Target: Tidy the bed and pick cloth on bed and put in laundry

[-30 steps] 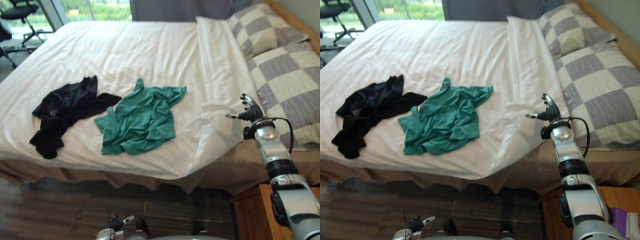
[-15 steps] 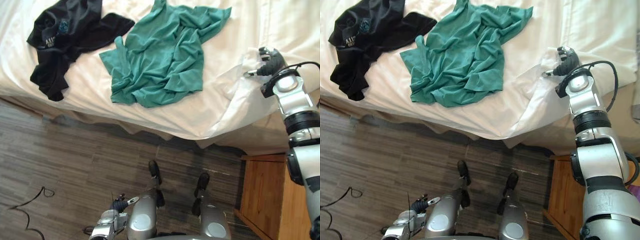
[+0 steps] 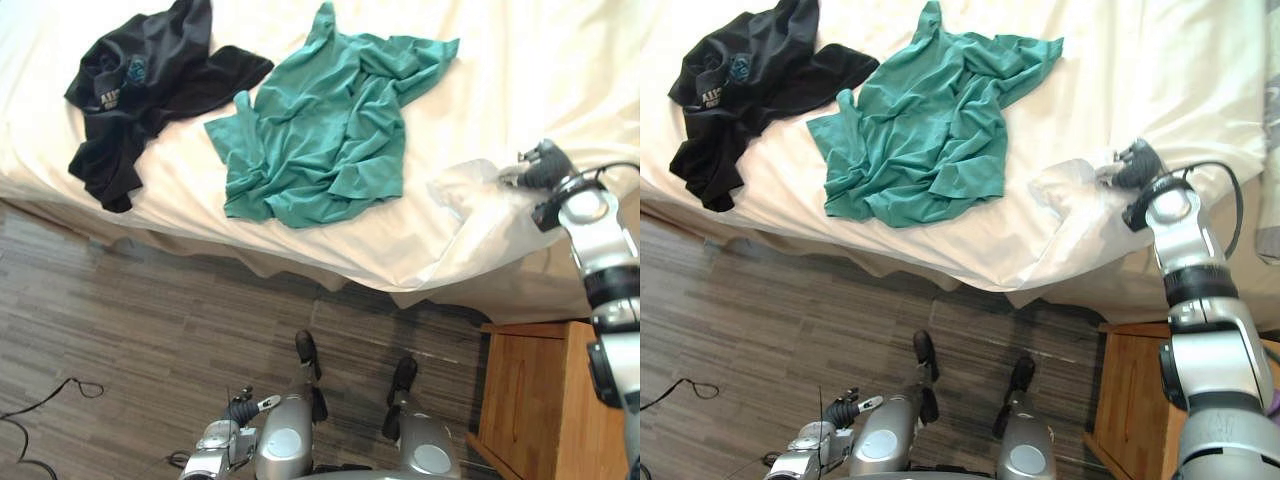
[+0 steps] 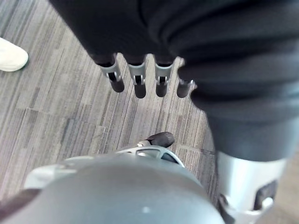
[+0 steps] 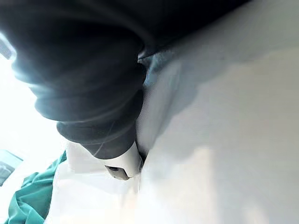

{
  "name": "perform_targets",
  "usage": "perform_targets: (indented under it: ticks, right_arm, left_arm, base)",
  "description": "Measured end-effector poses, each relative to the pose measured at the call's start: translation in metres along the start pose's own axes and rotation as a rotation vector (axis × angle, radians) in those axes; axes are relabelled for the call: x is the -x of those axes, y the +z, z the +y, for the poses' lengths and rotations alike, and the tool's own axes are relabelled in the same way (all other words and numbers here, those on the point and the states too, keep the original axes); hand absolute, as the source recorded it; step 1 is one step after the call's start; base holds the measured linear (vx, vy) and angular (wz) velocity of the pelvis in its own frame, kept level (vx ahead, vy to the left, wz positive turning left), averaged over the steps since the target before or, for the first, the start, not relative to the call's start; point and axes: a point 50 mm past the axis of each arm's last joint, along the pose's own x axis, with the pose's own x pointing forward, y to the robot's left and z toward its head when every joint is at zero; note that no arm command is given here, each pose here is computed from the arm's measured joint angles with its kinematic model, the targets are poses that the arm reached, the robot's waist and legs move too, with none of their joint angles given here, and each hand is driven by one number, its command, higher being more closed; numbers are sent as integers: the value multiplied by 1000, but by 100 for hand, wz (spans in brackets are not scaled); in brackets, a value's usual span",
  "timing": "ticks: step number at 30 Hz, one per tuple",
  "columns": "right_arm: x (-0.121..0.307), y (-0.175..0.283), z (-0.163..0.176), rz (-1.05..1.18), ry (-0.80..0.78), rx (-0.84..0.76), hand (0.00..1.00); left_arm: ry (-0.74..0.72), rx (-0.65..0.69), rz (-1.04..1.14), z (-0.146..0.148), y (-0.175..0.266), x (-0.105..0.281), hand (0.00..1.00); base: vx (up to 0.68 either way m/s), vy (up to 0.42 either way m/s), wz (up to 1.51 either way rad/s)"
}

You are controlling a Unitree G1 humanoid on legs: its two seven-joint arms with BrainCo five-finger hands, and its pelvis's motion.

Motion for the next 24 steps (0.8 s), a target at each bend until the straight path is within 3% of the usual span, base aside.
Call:
perform_targets:
  ticks: [1, 2, 6, 14, 19, 24]
  right_arm:
    - [14, -23, 15, 46, 16, -31, 100]
    - [29, -42, 30, 89, 40, -63, 0]
    - [67, -83, 51, 200, 12, -167, 0]
    - [111, -122, 81, 376, -260, -774, 0]
    - [135, -130, 88, 429, -377, -935, 0]
    - [153, -135, 72, 410, -493, -1010, 0]
  left_arm:
    - [15, -14, 25, 5, -8, 2, 0]
    - [26, -34, 50, 8, -17, 5, 0]
    - [34, -80, 106, 10, -32, 8, 0]
    - [48, -9, 183, 3, -56, 15, 0]
    - [72, 29, 216, 2, -69, 21, 0]
    - [92, 75, 228, 3, -78, 25, 0]
  base:
    - [61, -27, -37]
    - [73, -36, -41]
    - [57, -23, -25]
    - [47, -23, -16]
    - [42, -26, -22]
    - [18, -14, -12]
